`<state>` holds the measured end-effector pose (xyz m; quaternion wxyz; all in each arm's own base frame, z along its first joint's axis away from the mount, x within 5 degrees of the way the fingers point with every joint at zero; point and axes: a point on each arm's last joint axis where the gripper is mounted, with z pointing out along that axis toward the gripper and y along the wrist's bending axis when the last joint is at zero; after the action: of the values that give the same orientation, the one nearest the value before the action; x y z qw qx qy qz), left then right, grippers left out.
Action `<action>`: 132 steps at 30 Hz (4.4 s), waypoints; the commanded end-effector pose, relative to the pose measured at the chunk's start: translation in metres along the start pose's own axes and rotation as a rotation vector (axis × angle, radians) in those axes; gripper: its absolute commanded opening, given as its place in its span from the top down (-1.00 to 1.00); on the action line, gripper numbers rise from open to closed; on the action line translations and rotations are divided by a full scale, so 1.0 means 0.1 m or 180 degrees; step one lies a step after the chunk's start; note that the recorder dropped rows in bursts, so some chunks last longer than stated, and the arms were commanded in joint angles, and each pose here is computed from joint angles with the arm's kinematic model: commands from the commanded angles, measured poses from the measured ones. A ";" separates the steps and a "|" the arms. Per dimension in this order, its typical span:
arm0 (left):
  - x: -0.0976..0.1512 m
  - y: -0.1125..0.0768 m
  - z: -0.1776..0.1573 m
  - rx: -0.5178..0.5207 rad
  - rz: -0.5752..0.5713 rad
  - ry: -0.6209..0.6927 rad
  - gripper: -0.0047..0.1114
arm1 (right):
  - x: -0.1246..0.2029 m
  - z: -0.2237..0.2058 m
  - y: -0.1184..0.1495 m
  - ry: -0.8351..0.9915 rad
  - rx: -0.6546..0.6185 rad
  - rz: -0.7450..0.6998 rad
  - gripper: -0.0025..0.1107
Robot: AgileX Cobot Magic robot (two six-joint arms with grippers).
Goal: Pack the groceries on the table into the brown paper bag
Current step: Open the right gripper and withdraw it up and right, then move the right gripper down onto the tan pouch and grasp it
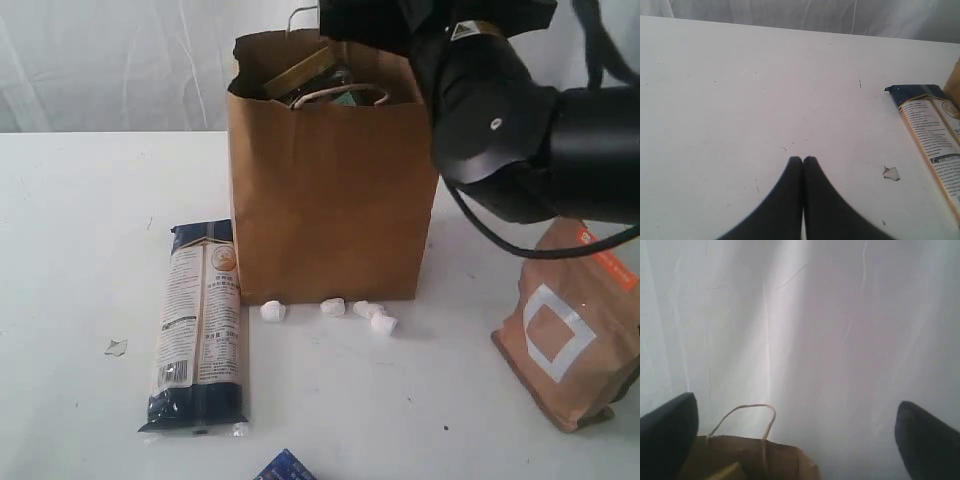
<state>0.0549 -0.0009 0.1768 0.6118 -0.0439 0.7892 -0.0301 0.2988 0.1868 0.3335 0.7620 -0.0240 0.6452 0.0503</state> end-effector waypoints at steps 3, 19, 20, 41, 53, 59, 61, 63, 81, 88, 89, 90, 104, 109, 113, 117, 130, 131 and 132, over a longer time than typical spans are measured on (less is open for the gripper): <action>0.01 0.00 0.00 0.0024 0.0023 0.0007 0.92 | -0.34 -0.16 -0.08 0.0143 -0.0283 -0.0370 -0.90; 0.01 0.00 0.00 0.0022 0.0083 0.0007 0.92 | -0.48 -0.75 -1.24 0.1893 0.1975 -0.2012 -0.90; 0.01 0.00 0.00 0.0022 0.0083 0.0007 0.92 | -0.47 -0.76 -1.29 0.1917 0.2020 -0.2019 -0.90; -0.05 -0.07 0.00 0.0311 -0.2488 -0.0095 0.92 | 0.12 -1.01 -1.98 0.2294 0.1698 -0.1874 -0.05; -0.14 -0.03 -0.01 0.0311 -0.2317 -0.0454 0.92 | -0.05 -1.11 -1.98 0.1713 0.2037 -0.0712 0.29; -0.20 -0.01 -0.02 0.0272 -0.1910 -0.0685 0.92 | -0.02 -0.92 -1.55 0.1475 0.0459 -0.0121 0.81; -0.26 0.00 -0.04 0.0307 -0.1908 -0.0924 0.92 | -0.03 -0.90 -1.36 0.1397 -0.0204 0.0018 0.96; -0.33 0.01 -0.06 0.0324 -0.1808 -0.1180 0.92 | -0.07 -0.91 -1.20 0.1306 -0.0795 -0.0022 0.96; -0.74 -0.05 0.19 0.0015 -0.0407 -0.0292 0.92 | -0.07 -1.01 -1.77 0.1575 0.1178 -0.0627 0.63; -0.53 -0.08 0.19 0.0080 -0.0269 0.0436 0.92 | 0.06 -1.06 -1.77 0.1715 0.1134 -0.0728 0.55; -0.51 -0.08 0.18 0.0084 -0.0243 0.0504 0.92 | 0.06 -1.06 -1.77 0.1688 0.1164 -0.0617 0.55; -0.50 -0.09 0.18 0.0086 -0.0249 0.0526 0.92 | 0.05 -1.06 -1.77 0.1629 0.1189 -0.0394 0.55; -0.42 -0.10 0.16 0.0119 -0.0262 0.0834 0.92 | 0.35 -0.89 -1.28 0.1801 -0.0674 -0.0656 -0.27; -0.41 -0.10 0.16 0.0120 -0.0268 0.0849 0.92 | 0.38 -0.86 -1.38 0.1831 -0.0339 -0.0756 -0.90; -0.41 -0.10 0.16 0.0120 -0.0268 0.0849 0.92 | 0.39 -0.86 -1.34 0.1842 -0.0446 -0.0656 -0.90; -0.41 -0.10 0.16 0.0120 -0.0268 0.0849 0.92 | 0.40 -0.88 -1.30 0.1868 -0.0561 -0.0497 -0.90; -0.41 -0.10 0.16 0.0121 -0.0268 0.0862 0.92 | 0.71 -1.12 -1.50 0.2182 -0.0003 -0.0739 -0.90; -0.41 -0.10 0.16 0.0121 -0.0262 0.0852 0.92 | 0.70 -1.13 -1.49 0.2162 -0.0031 -0.0726 -0.90; -0.41 -0.10 0.16 0.0120 -0.0263 0.0846 0.92 | 0.68 -1.13 -1.49 0.2147 -0.0043 -0.0720 -0.90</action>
<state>0.0812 -0.0052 0.2125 0.5021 -0.0633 0.8596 -0.0707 0.2176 0.0298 0.2403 0.5013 -0.1142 0.8563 -0.0499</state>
